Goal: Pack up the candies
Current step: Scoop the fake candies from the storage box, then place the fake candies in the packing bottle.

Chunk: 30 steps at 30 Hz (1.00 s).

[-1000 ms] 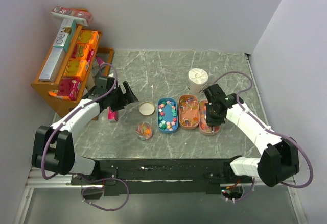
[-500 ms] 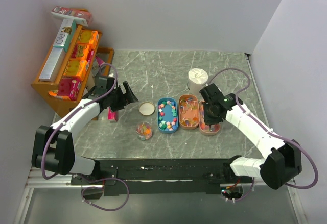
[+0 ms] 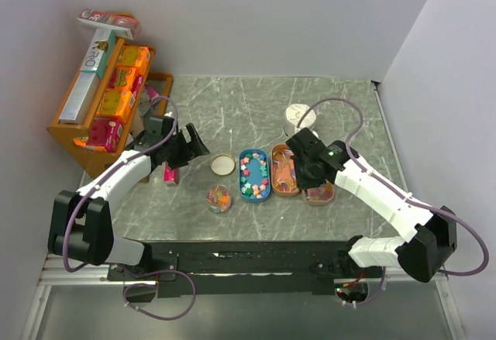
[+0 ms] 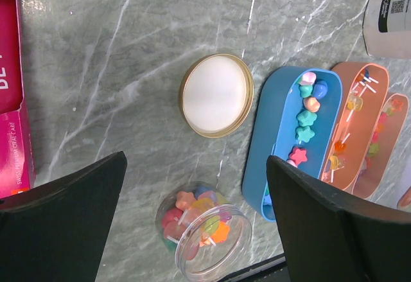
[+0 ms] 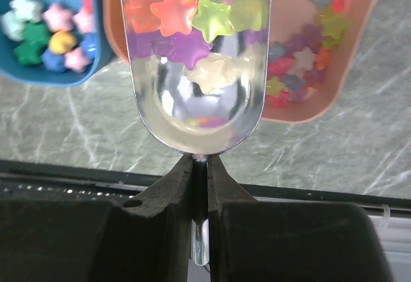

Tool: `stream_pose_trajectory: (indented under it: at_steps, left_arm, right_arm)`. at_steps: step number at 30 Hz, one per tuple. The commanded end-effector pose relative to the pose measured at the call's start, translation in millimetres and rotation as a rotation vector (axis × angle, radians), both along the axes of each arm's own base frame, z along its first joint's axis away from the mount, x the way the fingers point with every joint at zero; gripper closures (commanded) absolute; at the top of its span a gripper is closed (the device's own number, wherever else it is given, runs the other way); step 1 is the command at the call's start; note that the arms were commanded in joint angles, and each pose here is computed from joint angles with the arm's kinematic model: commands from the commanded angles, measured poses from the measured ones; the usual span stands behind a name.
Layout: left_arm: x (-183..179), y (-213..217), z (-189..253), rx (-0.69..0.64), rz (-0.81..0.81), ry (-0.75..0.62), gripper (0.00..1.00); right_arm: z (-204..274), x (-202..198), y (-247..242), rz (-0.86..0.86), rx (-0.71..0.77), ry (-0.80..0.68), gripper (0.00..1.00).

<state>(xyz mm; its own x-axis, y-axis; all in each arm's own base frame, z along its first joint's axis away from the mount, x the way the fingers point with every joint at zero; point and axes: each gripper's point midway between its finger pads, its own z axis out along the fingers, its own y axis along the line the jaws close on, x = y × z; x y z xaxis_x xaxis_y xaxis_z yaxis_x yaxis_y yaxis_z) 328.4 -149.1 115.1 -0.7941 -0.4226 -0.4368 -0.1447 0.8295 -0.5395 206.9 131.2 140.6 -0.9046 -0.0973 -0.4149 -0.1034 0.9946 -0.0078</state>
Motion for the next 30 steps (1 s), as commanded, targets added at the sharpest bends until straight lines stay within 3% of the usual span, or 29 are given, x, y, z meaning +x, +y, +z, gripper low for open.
stream_pose_trajectory:
  at_steps: [1,18,30]
  left_arm:
    - [3.0,0.3,15.3,-0.017,0.006,-0.046,0.04]
    - [3.6,-0.8,16.3,-0.025,0.007,-0.051,0.04]
    - [3.9,-0.9,18.5,-0.027,0.007,-0.056,0.04]
  right_arm:
    - [20.1,2.4,21.4,0.035,0.027,-0.050,1.00]
    - [43.7,-40.4,112.2,0.273,0.075,0.009,1.00]
    - [15.9,-92.2,178.1,0.509,0.031,0.258,1.00]
